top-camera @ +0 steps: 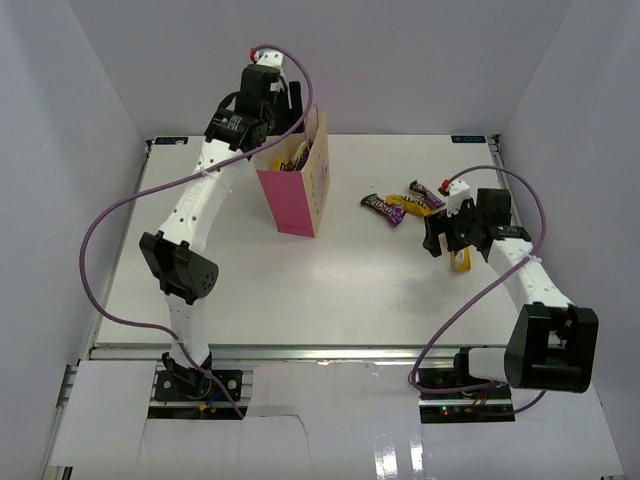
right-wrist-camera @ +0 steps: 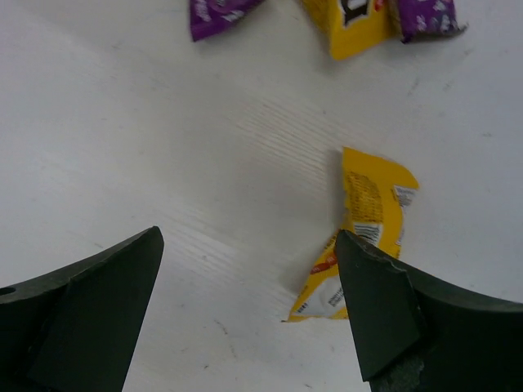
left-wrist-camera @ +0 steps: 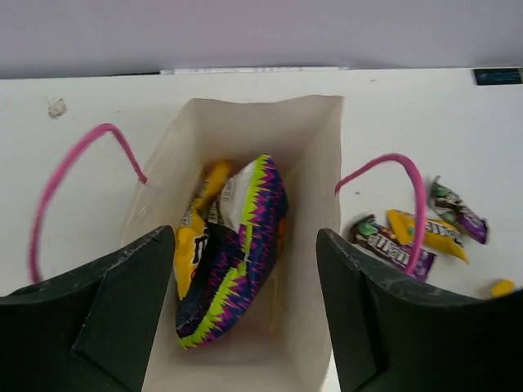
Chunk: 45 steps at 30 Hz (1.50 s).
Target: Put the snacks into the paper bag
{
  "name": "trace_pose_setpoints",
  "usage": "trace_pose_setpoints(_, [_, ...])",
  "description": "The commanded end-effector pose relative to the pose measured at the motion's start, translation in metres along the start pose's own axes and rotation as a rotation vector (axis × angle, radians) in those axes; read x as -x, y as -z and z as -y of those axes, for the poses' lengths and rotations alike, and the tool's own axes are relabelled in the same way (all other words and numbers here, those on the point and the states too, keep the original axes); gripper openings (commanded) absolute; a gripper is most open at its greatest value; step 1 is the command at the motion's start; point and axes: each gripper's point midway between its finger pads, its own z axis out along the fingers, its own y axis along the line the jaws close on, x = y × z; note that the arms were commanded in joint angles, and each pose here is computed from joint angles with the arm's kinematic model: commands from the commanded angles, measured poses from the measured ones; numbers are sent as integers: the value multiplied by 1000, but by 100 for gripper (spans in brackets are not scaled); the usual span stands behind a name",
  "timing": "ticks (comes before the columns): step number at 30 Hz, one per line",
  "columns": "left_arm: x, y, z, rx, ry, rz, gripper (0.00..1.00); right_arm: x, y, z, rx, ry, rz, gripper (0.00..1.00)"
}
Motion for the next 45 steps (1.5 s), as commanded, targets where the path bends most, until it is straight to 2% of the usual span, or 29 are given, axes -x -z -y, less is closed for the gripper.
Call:
trace_pose_setpoints(1, [78, 94, 20, -163, 42, 217, 81, -1, 0, 52, -248, -61, -84, 92])
trace_pose_setpoints(3, [85, 117, 17, -174, 52, 250, 81, -8, -5, 61, -263, -25, -136, 93])
trace_pose_setpoints(4, [70, 116, 12, -163, 52, 219, 82, -11, -4, 70, -305, -10, -159, 94])
trace_pose_setpoints(5, [80, 149, 7, -177, 69, 270, 83, -13, -8, 79, -325, -4, -186, 95])
trace_pose_setpoints(6, [74, 159, 3, -177, 75, 272, 83, -15, -9, 88, -364, 3, -207, 96])
trace_pose_setpoints(7, [41, 149, -6, -141, 72, 203, 83, -20, -5, 102, -439, -11, -247, 99])
trace_pose_setpoints(8, [44, 182, -14, -151, 92, 257, 85, -23, -10, 113, -473, -24, -282, 99])
trace_pose_setpoints(9, [31, 188, -19, -145, 111, 247, 86, -27, -11, 120, -500, -34, -313, 95])
trace_pose_setpoints(10, [-9, 176, -30, -105, 112, 170, 86, -34, -11, 124, -515, -48, -348, 89])
trace_pose_setpoints(11, [-13, 204, -38, -111, 138, 210, 87, -46, -17, 127, -499, -69, -388, 86])
trace_pose_setpoints(12, [-27, 209, -42, -111, 165, 196, 88, -46, -19, 128, -485, -80, -393, 82])
trace_pose_setpoints(13, [-63, 201, -50, -88, 170, 132, 88, -56, -25, 125, -456, -106, -415, 79])
trace_pose_setpoints(14, [-66, 224, -56, -102, 199, 170, 89, -60, -26, 123, -441, -116, -425, 78])
trace_pose_setpoints(17, [-105, 243, -67, -110, 275, 158, 90, -76, -33, 110, -359, -175, -460, 68])
trace_pose_setpoints(20, [-138, 249, -76, -90, 340, 118, 90, -77, -36, 94, -265, -229, -444, 51])
trace_pose_setpoints(21, [-141, 257, -78, -102, 358, 135, 90, -71, -38, 85, -209, -244, -412, 38])
trace_pose_setpoints(22, [-146, 259, -78, -107, 386, 128, 90, -67, -38, 80, -184, -247, -395, 31])
trace_pose_setpoints(24, [-161, 260, -78, -118, 403, 106, 90, -45, -34, 65, -93, -241, -309, 18])
trace_pose_setpoints(27, [-178, 258, -77, -128, 436, 76, 90, -6, -28, 31, 81, -209, -185, 10])
trace_pose_setpoints(32, [-189, 258, -76, -148, 464, 75, 91, 69, -17, -26, 321, -48, 14, 8])
trace_pose_setpoints(33, [-192, 257, -76, -149, 465, 73, 91, 87, -16, -58, 412, 22, 51, 8])
trace_pose_setpoints(35, [-193, 258, -76, -153, 466, 77, 91, 134, -5, -85, 470, 133, 144, 8])
trace_pose_setpoints(36, [-195, 257, -76, -152, 465, 73, 91, 154, -2, -116, 530, 192, 179, 8])
trace_pose_setpoints(37, [-195, 258, -76, -155, 467, 75, 91, 173, 3, -130, 548, 229, 216, 8])
trace_pose_setpoints(38, [-197, 257, -76, -155, 471, 70, 91, 214, 21, -143, 550, 295, 308, 8])
trace_pose_setpoints(40, [-198, 256, -74, -162, 477, 66, 91, 255, 31, -184, 594, 356, 390, 8])
trace_pose_setpoints(41, [-198, 256, -74, -165, 479, 64, 91, 294, 50, -192, 552, 395, 481, 8])
trace_pose_setpoints(42, [-198, 256, -73, -167, 481, 64, 91, 311, 49, -214, 557, 424, 523, 8])
trace_pose_setpoints(45, [-197, 257, -72, -176, 480, 65, 91, 359, 57, -234, 492, 423, 648, 8])
